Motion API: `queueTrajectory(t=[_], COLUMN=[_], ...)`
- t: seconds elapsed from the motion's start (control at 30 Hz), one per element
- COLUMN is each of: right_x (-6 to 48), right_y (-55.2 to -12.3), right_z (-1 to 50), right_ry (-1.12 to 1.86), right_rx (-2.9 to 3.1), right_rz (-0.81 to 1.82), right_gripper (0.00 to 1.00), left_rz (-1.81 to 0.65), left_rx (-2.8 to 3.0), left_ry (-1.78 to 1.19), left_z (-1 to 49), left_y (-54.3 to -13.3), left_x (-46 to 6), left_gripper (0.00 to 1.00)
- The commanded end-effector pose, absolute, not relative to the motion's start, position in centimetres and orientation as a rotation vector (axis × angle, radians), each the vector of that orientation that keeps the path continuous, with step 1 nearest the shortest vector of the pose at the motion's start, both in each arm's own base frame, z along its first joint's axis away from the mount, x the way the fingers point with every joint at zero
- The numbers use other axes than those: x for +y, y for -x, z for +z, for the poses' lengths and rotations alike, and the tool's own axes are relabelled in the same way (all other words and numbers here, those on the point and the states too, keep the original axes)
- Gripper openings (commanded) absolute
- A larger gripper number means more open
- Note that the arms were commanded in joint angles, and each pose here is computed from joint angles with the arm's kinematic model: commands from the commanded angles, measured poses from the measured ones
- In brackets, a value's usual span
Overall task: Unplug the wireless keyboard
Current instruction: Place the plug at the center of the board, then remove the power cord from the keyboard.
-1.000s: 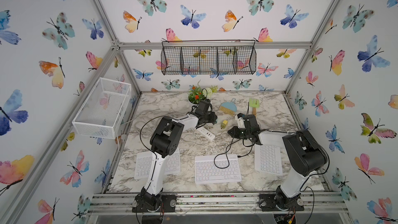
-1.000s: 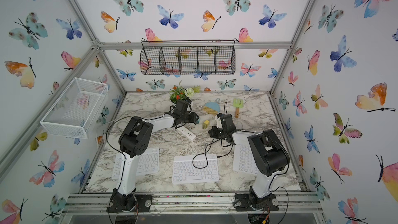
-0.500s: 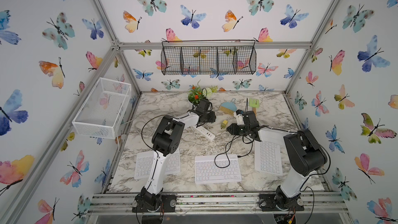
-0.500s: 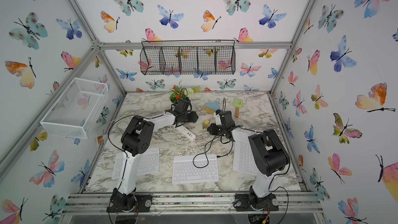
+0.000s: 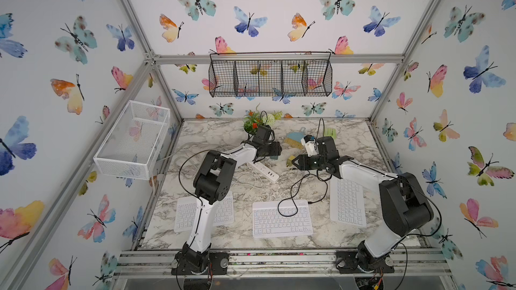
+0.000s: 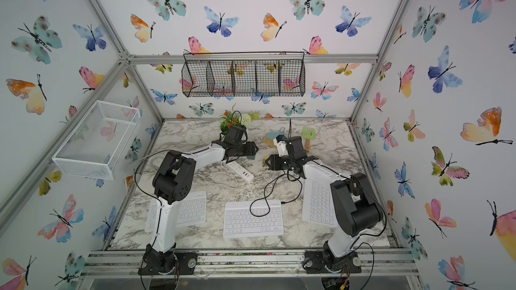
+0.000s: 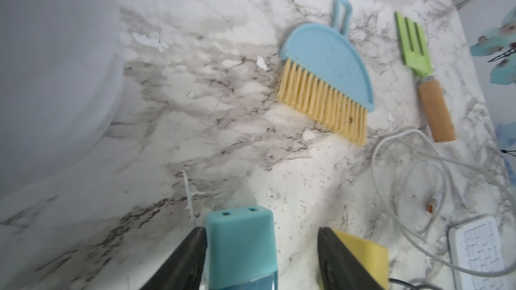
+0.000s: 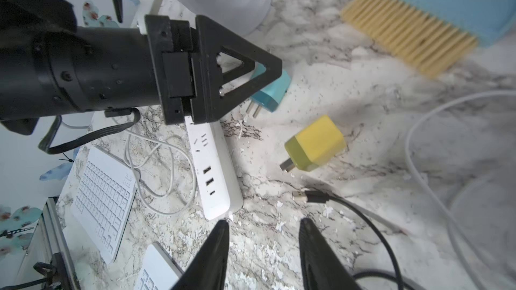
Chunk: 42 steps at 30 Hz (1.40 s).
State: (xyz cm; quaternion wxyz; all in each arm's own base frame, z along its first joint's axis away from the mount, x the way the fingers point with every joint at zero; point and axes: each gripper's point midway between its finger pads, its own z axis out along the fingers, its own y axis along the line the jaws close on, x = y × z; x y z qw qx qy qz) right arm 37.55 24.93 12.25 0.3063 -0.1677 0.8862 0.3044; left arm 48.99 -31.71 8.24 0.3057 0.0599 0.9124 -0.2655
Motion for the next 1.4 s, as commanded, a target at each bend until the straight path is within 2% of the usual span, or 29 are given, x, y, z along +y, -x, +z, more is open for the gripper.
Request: queueTrajectory(t=[0.0, 0.2, 0.4, 0.77, 1.0, 1.37], right_x=[24.3, 23.3, 22.1, 19.6, 17.5, 16.8], right_y=[-36.1, -33.5, -31.5, -26.6, -25.8, -24.1], right_z=[13.4, 14.0, 14.6, 10.5, 7.2, 3.6], right_ry=[0.676, 1.006, 1.201, 1.595, 1.684, 1.843], right_rx=[2.303, 2.164, 2.044, 2.003, 2.107, 2.173], right_rz=[0.704, 0.573, 0.469, 0.371, 0.264, 0.225], right_gripper=[0.45, 0.46, 0.47, 0.48, 0.49, 0.46], left_rz=[-0.779, -0.771, -0.751, -0.757, -0.73, -0.732], left_rx=[2.324, 2.337, 2.37, 2.405, 2.465, 2.528], left_ry=[-0.207, -0.256, -0.229, -0.248, -0.302, -0.315], left_z=[14.4, 16.5, 16.1, 14.9, 12.8, 9.9], left_y=[-48.3, -45.1, -40.6, -32.6, -27.4, -22.4], left_x=[-31.9, -30.5, -28.2, -26.9, -27.6, -27.3], left_gripper=[0.67, 0.67, 0.67, 0.65, 0.63, 0.6])
